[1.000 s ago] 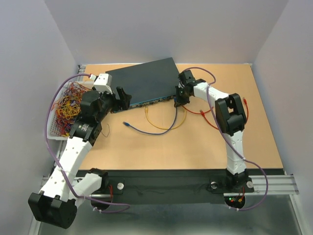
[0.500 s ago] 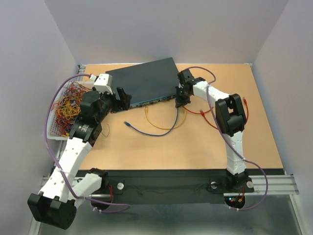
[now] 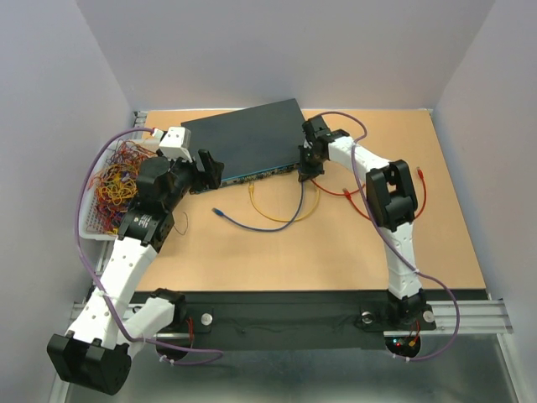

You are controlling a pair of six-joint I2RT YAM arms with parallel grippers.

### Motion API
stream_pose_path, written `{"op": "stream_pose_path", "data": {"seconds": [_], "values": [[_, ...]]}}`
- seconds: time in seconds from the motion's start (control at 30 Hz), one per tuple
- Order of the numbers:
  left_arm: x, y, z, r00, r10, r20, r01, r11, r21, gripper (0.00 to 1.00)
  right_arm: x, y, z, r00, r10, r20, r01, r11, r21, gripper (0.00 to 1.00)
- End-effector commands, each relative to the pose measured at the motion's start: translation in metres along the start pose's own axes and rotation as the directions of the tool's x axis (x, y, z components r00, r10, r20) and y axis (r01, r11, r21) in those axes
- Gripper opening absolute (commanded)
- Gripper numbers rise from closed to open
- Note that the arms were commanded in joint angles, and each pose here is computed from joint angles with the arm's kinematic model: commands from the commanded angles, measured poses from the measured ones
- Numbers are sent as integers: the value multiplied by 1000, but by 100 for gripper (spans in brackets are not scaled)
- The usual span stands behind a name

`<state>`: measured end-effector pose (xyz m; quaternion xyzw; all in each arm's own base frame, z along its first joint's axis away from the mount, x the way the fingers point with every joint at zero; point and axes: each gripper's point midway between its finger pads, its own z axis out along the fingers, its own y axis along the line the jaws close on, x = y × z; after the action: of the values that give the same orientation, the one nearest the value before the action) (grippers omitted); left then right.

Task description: Insert the plug into the switch port

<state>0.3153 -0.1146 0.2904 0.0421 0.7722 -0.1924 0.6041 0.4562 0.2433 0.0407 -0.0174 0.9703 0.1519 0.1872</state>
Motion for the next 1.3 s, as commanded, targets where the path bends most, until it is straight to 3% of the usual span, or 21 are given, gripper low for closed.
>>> {"op": "stream_pose_path", "data": {"seconds": [0.0,0.2,1.27], "values": [[-12,-3,-4,998,26,55,-27,1000,10,88,-4,8,0,1000,-6,4,6,1000,-26,0],[-15,-3,-7,997,27,66,-27,1000,9,88,5,1,0,1000,-12,-27,12,1000,-2,1],[-13,0,-8,997,33,64,-32,999,-6,88,-57,14,-16,990,-40,137,35,999,38,0]]}}
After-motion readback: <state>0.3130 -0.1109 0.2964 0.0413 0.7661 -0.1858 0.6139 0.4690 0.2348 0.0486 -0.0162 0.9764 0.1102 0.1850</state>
